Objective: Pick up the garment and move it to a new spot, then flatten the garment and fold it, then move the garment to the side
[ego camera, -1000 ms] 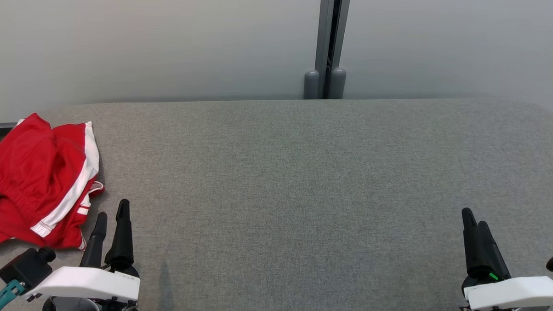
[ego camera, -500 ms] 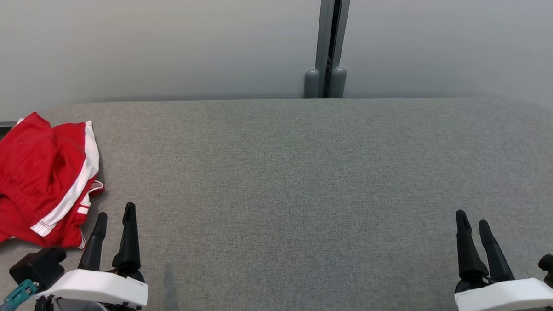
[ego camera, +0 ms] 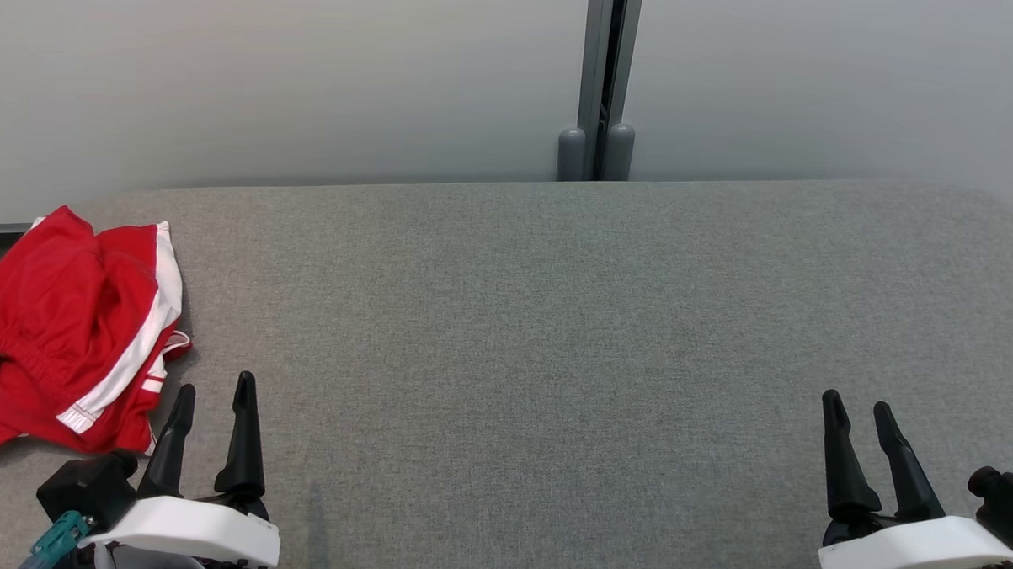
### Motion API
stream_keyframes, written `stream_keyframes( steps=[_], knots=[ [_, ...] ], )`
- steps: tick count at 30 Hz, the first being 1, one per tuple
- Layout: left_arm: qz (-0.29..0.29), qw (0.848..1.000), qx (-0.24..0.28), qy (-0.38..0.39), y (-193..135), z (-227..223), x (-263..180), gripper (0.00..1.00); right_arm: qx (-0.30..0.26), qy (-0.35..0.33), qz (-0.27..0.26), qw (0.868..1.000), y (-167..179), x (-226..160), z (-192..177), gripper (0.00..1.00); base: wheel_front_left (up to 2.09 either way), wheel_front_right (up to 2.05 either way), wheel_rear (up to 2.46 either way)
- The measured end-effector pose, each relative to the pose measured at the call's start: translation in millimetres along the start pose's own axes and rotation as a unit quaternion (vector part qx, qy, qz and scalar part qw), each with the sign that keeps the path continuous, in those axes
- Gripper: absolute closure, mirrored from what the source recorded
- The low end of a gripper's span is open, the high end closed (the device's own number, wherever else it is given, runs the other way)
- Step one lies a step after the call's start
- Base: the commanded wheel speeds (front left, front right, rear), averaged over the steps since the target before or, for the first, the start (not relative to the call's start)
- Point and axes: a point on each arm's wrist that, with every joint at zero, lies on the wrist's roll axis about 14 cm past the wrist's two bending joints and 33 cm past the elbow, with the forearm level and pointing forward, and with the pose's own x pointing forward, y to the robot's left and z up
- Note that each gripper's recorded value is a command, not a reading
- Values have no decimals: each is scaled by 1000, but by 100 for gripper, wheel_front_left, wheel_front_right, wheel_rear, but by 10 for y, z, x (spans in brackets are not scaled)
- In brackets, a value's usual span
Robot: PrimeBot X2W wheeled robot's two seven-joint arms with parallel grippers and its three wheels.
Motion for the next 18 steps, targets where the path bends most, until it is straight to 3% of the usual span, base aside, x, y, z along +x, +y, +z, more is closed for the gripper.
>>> stream_keyframes(
  steps=[18],
  knots=[
    [-6,997,80,-16,1,38,-19,0,-76,-11,18,997,67,-14,25,0,0,0,0]
  ],
)
